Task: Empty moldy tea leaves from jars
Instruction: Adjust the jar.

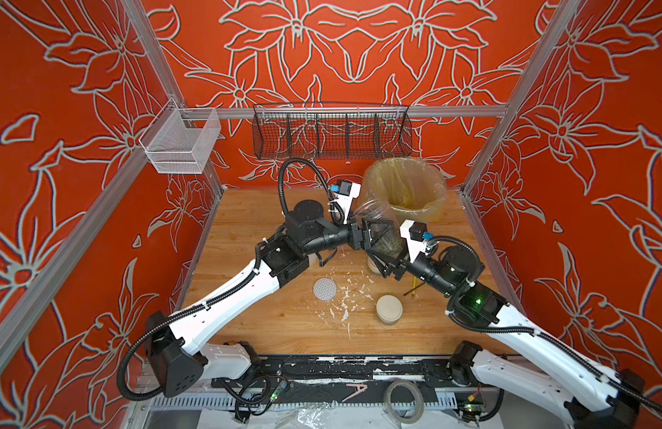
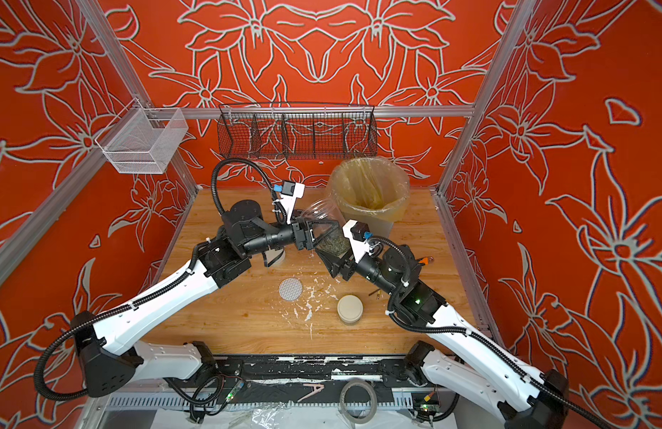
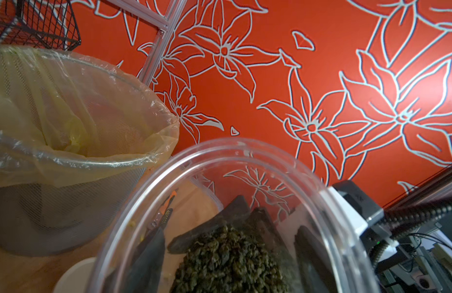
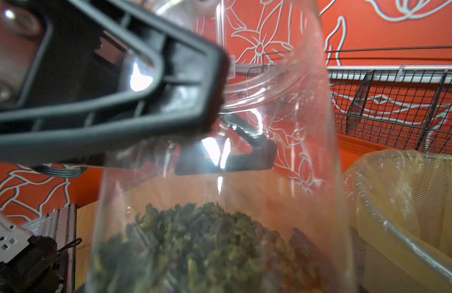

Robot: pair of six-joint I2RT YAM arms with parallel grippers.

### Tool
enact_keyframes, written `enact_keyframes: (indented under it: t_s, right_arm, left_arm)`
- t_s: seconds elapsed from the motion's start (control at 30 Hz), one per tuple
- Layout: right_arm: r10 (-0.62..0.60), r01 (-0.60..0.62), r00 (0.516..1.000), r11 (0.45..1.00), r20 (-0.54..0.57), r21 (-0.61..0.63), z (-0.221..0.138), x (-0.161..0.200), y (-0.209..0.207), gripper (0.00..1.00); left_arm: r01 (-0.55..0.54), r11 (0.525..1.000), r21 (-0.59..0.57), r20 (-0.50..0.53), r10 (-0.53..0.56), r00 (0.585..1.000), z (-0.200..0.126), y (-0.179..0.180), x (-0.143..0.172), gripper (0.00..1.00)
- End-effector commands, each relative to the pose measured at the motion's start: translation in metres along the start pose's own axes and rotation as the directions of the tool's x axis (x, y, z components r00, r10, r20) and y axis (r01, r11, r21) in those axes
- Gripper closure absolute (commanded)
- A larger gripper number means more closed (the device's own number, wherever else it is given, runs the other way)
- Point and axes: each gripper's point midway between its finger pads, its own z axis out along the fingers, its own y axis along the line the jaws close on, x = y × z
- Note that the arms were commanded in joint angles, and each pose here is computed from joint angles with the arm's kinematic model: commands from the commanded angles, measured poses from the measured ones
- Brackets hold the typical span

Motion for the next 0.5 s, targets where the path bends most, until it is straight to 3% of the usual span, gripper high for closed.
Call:
enact_keyframes:
  t_s: [0.0, 0.47]
  right_arm:
    - [-0.126, 0.122, 0.986, 0.992, 0.113, 0.038, -0.005, -0.016, -0.002, 0.05]
    - [-0.297, 0.236, 0.903, 0.947, 0.311, 0.219, -0.006, -0.035, -0.022, 0.03]
  left_arm:
    - [0.138, 0.982, -0.131, 0.033, -0.134, 0.99, 0.002, 0.024, -0.008, 0.35]
    - [0.18, 0.971, -0.16, 0.046, -0.175, 0.983, 0.004, 0.028, -0.012, 0.36]
